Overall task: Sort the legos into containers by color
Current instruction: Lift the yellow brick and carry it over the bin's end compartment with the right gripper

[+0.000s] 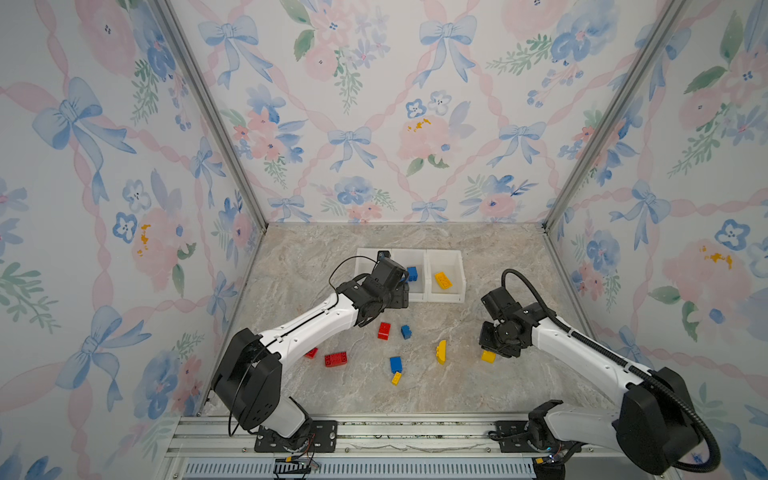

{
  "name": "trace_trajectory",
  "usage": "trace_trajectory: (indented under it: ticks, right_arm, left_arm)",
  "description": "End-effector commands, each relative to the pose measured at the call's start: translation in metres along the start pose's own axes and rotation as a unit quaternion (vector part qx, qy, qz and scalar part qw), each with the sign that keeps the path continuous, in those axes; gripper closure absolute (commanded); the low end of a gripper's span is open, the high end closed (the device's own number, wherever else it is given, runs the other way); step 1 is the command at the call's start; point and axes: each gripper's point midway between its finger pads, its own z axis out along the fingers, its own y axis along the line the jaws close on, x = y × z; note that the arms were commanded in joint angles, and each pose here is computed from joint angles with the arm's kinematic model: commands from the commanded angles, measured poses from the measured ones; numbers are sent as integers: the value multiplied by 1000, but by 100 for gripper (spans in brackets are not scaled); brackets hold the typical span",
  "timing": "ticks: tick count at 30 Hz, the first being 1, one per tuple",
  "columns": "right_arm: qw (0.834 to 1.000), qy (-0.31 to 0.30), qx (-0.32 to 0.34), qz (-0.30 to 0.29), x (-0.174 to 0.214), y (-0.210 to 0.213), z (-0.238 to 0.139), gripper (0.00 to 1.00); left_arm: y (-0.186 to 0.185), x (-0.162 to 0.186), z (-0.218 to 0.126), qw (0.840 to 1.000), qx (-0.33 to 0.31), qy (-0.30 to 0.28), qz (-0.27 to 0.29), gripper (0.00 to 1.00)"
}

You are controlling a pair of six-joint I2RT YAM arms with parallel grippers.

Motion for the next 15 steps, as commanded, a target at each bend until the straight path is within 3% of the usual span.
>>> trace_trajectory:
  ticks: [1, 15]
  right_arm:
    - [999, -13, 0, -31, -15, 15, -10, 77]
    - [989, -70, -41, -121, -100, 104, -34, 77]
  left_arm:
    - [12, -4, -6, 1000, -7, -15, -20, 17]
    - [49, 0, -11, 998, -27, -27, -48, 16]
